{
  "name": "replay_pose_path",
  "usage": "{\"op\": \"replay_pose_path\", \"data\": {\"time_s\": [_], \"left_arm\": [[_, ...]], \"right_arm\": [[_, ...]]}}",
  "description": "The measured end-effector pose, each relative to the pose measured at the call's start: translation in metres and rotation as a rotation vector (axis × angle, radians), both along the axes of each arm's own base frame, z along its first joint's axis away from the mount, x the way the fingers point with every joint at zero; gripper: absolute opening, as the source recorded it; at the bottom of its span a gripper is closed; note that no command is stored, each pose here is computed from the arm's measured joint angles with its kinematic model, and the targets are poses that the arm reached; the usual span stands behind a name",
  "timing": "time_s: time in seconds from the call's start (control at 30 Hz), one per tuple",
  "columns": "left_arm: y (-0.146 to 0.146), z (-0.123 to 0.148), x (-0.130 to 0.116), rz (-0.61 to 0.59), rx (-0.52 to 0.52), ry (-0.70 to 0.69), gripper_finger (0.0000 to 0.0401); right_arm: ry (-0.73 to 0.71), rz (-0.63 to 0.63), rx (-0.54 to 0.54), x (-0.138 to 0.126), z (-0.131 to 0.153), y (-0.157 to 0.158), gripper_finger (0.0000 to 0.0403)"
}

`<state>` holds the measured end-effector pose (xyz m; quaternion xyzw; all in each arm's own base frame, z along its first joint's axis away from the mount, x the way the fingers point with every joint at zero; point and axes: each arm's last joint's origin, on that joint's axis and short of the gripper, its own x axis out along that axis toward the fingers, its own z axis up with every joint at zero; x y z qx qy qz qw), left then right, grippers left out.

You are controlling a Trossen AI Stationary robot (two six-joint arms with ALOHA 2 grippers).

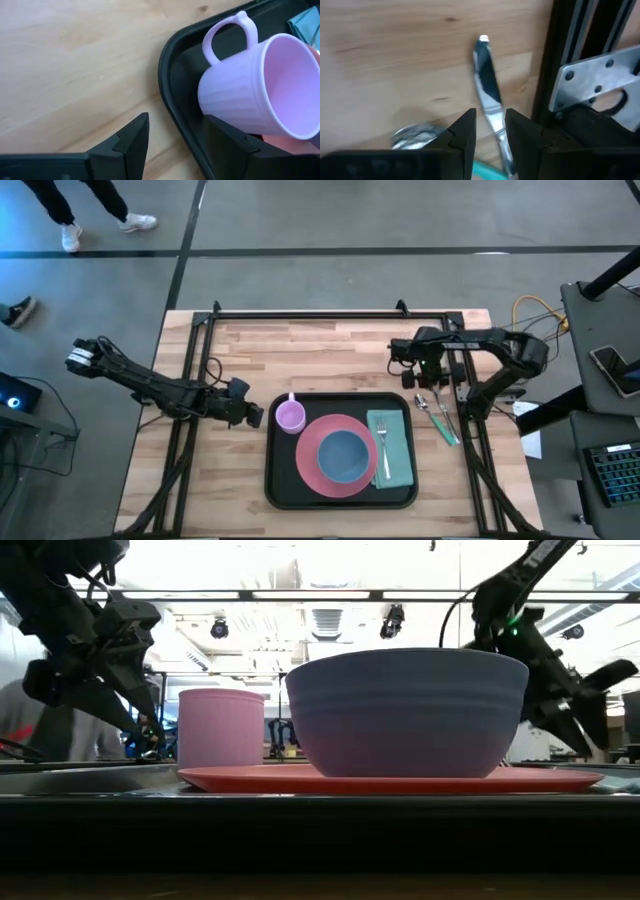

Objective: Set up tray
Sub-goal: Put the silver table knife to the right of the silver fork on the green napkin

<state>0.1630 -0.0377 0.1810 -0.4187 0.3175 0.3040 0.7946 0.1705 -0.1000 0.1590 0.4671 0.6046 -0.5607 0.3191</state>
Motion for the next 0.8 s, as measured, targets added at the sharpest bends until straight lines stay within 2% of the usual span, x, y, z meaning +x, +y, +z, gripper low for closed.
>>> {"op": "replay_pose_path", "data": {"time_s": [0.23,0.37,0.57,0.8], "left_arm": [[0.000,0.000,0.000,0.001,0.000,0.000,0.0166],[0.000,0.000,0.000,0.001,-0.001,0.000,0.0166],[0.000,0.000,0.000,0.001,-0.001,0.001,0.0166],[0.000,0.000,0.000,0.000,-0.002,0.001,0.0166]], "right_arm": [[0.104,0.112,0.128,0.001,-0.030,-0.001,0.0103],[0.182,0.145,0.163,0.001,-0.045,-0.002,0.0105],[0.227,0.166,0.180,0.002,-0.055,-0.003,0.0094],[0.184,0.167,0.139,0.003,-0.053,-0.004,0.0082]]}}
